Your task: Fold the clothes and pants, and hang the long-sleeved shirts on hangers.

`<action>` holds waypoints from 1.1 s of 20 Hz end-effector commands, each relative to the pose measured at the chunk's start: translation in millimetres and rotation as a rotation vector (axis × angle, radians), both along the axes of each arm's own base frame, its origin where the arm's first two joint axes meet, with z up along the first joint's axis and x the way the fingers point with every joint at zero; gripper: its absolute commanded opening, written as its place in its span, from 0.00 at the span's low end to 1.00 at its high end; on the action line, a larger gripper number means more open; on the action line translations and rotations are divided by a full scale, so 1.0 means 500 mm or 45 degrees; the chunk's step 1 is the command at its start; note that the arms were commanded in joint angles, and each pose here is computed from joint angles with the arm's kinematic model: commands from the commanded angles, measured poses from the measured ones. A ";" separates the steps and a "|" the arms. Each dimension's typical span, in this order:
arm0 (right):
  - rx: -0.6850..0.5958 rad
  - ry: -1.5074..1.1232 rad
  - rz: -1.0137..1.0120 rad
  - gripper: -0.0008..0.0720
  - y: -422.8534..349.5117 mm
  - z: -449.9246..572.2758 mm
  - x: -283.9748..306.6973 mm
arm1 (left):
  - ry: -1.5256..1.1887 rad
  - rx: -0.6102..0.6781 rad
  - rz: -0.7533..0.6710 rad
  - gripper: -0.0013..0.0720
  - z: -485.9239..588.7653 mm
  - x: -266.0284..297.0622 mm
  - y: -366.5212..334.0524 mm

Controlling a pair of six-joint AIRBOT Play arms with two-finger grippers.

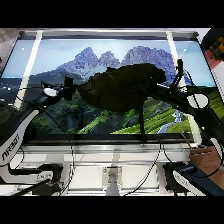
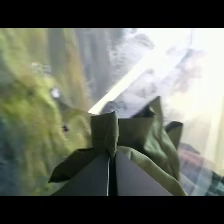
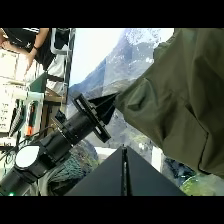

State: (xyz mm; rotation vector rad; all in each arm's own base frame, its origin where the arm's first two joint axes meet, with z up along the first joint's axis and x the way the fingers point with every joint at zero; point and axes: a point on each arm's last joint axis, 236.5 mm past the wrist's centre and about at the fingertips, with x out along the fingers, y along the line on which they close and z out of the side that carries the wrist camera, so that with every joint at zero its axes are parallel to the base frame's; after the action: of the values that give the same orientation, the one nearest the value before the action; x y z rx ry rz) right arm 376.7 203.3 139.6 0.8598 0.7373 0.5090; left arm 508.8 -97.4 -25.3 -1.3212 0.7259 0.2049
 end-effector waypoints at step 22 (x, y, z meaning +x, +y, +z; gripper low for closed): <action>0.323 0.754 -0.990 0.63 -0.028 -0.439 -0.179 | -0.346 0.373 -0.566 0.03 0.178 -0.063 -0.140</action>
State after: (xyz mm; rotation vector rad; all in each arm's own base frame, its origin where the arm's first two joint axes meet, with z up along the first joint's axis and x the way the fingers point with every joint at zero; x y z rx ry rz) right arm 281.8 195.6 -67.2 1.4488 0.8309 -0.2697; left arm 480.0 -161.1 58.8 -0.9112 0.7167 -0.1824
